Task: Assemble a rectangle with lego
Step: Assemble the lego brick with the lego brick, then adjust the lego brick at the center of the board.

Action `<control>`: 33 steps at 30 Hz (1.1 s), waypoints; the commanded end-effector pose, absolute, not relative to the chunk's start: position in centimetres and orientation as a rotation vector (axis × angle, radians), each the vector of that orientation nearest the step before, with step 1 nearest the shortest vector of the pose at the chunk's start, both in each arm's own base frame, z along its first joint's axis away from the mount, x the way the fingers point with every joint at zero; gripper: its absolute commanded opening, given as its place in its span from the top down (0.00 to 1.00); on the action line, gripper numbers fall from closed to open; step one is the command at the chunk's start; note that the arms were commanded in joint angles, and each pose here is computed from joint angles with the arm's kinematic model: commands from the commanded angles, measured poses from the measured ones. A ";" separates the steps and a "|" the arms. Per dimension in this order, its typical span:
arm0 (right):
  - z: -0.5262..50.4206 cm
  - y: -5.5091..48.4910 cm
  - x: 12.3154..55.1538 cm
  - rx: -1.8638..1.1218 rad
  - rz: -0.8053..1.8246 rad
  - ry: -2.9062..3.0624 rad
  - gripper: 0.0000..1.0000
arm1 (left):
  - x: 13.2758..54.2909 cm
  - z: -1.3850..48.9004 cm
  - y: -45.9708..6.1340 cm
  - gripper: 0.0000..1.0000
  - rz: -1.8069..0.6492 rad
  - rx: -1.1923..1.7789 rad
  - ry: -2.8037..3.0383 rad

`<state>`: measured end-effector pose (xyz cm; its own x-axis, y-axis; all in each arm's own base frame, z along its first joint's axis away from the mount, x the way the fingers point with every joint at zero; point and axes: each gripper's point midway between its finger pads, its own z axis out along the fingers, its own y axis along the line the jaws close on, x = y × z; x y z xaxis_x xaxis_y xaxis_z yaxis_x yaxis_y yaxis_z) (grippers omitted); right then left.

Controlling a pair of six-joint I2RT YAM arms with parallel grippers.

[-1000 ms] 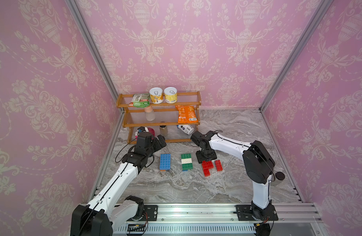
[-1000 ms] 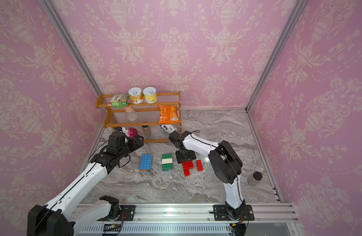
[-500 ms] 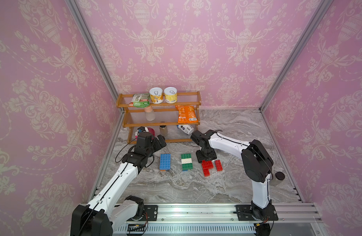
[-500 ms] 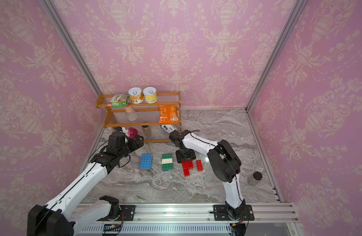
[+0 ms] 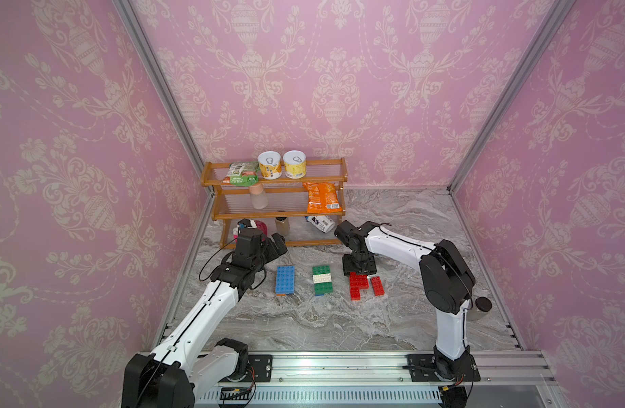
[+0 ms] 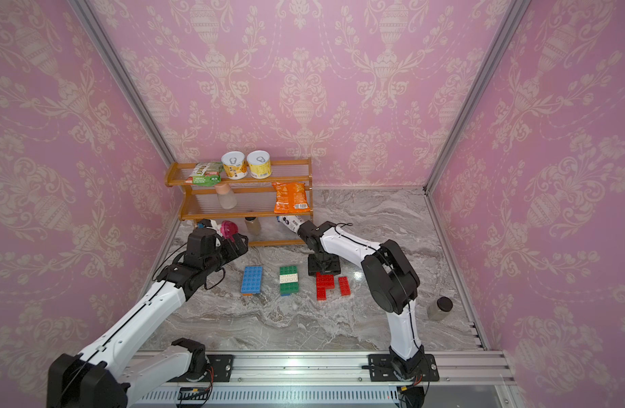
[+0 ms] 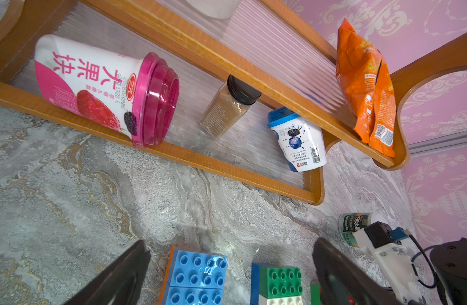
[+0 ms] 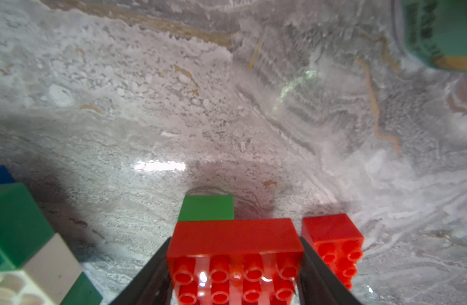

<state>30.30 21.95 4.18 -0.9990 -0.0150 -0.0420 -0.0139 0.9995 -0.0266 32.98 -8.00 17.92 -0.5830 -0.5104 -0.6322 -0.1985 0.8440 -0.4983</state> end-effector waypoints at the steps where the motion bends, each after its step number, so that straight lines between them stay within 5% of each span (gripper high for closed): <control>1: 3.3 21.2 30.4 0.031 -0.076 3.089 0.41 | 33.1 18.4 -8.1 0.01 -0.468 -0.495 2.178; 7: 5.1 21.9 30.3 0.012 0.014 3.056 0.17 | 33.1 18.3 -8.1 0.01 -0.475 -0.499 2.177; 19: 10.7 19.9 29.5 0.080 0.038 2.930 0.15 | 32.8 19.0 -8.0 0.01 -0.481 -0.494 2.164; 21: 11.3 18.9 28.7 0.127 0.036 2.903 0.24 | 32.7 19.2 -8.0 0.01 -0.484 -0.493 2.157; 24: 11.5 17.7 26.8 0.209 0.078 2.883 0.55 | 32.5 19.5 -8.0 0.01 -0.486 -0.487 2.151; 33: 6.9 16.8 20.7 0.411 0.273 2.904 0.68 | 32.6 20.0 -8.0 0.01 -0.477 -0.469 2.146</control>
